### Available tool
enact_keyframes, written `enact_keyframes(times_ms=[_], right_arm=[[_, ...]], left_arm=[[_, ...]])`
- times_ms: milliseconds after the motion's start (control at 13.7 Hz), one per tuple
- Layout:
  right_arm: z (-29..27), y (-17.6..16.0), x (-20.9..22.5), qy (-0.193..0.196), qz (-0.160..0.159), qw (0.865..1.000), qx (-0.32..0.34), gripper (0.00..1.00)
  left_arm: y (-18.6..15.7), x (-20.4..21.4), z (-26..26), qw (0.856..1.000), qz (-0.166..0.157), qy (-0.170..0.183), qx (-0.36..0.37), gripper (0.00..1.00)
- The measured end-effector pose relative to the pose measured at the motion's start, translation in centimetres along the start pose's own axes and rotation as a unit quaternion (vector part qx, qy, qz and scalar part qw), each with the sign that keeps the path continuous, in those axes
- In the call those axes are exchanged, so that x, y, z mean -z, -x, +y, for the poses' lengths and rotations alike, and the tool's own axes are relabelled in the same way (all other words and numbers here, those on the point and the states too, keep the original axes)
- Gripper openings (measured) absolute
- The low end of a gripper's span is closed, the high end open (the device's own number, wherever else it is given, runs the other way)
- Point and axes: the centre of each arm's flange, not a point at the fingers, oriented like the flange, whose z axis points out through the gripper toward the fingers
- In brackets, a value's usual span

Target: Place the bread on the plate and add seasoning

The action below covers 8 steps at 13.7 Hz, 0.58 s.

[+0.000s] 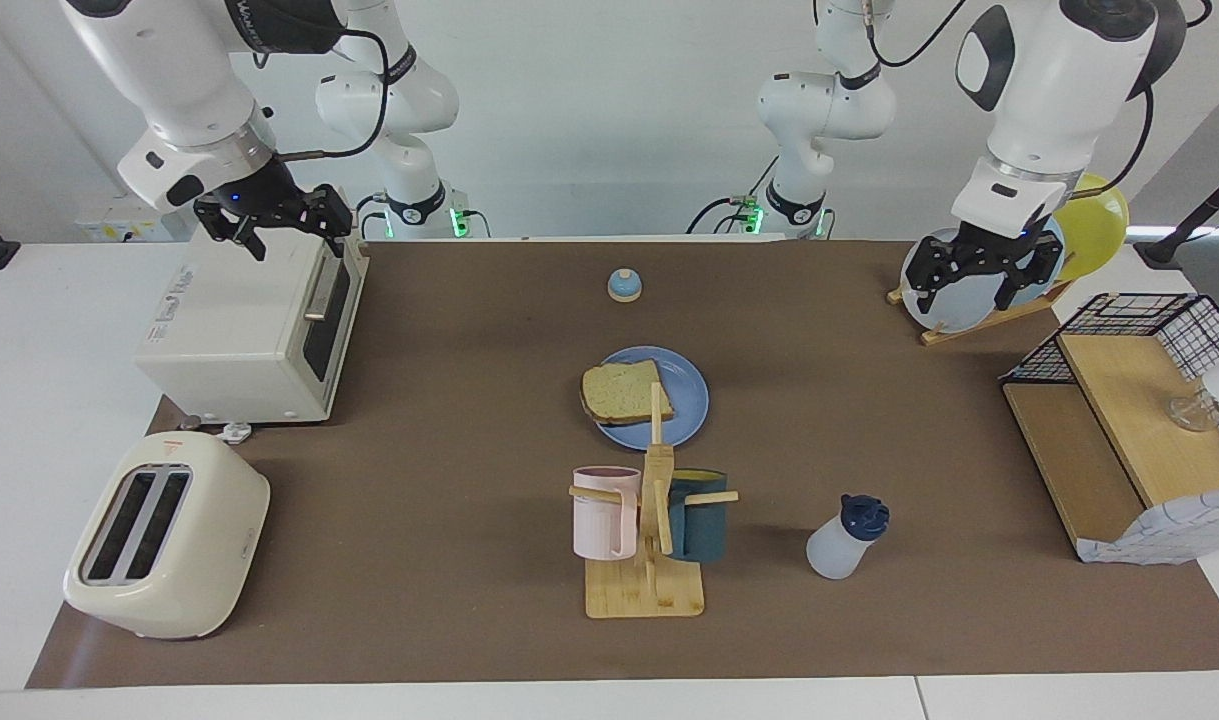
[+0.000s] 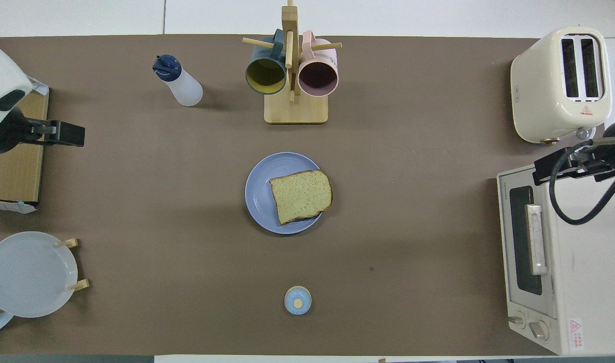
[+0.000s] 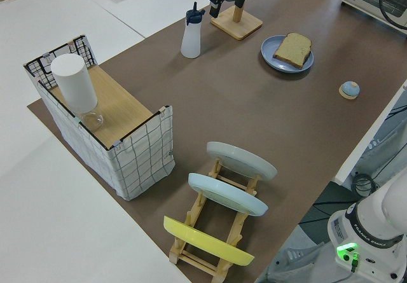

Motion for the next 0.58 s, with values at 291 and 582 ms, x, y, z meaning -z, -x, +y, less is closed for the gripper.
enact_keyframes(times_ms=[291,582], right_arm=[[-0.5,0.0,0.0,0.001,0.0,1.0,0.004,1.0],[0.3,-0.4,-0.3,0.0,0.012,1.0,-0.002,1.0]], left_arm=[[1.1,0.5,-1.9,1.0,-0.013,0.005,0.0,1.0],[1.2,0.8,-0.2,1.0,-0.017,0.016,-0.005,1.0]])
